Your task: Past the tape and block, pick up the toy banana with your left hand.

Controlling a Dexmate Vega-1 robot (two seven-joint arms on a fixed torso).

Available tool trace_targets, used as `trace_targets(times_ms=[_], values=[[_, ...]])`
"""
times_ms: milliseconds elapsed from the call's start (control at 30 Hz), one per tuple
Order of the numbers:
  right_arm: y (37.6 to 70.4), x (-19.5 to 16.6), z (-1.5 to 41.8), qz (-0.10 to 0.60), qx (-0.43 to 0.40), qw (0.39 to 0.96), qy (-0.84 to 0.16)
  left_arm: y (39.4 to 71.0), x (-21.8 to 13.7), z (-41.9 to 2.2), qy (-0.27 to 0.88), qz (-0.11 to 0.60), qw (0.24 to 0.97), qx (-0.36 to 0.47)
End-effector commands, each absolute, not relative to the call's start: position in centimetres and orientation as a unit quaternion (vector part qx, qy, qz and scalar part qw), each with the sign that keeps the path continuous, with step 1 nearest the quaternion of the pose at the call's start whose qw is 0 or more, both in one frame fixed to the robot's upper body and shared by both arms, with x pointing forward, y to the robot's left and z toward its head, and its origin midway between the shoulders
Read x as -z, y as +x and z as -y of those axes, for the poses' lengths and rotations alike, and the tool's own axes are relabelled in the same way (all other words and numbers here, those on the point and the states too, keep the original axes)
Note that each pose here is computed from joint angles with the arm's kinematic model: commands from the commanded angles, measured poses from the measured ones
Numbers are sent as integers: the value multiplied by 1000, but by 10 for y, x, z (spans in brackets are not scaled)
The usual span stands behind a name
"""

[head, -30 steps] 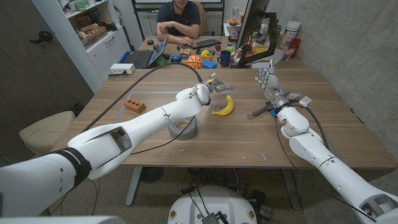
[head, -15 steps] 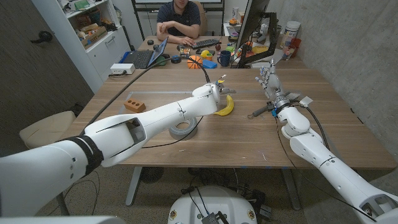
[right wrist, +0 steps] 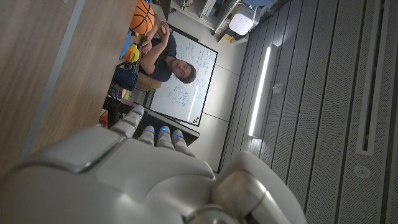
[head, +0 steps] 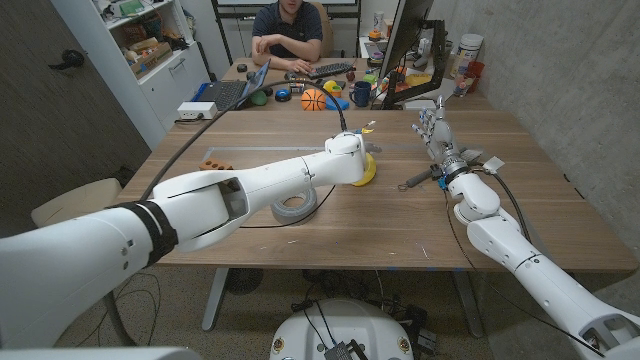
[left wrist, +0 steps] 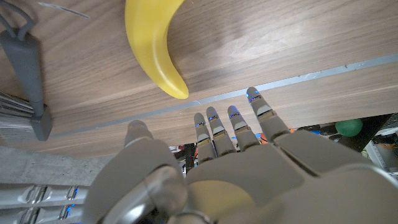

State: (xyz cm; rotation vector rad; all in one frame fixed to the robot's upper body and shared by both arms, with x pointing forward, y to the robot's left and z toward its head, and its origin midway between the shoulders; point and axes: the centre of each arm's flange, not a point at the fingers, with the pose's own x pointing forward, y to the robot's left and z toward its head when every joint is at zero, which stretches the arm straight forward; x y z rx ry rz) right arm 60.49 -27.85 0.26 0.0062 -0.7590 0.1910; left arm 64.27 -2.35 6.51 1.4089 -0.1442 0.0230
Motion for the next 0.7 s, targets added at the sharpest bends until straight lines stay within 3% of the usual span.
trace_targets(times_ms=[33,700], values=[[601,-1,281,372,-92,923,5,639,-67,33,668,46,742,-36],[596,0,281,376,-91,922,5,643,-67,46,690,-9,723,-28]])
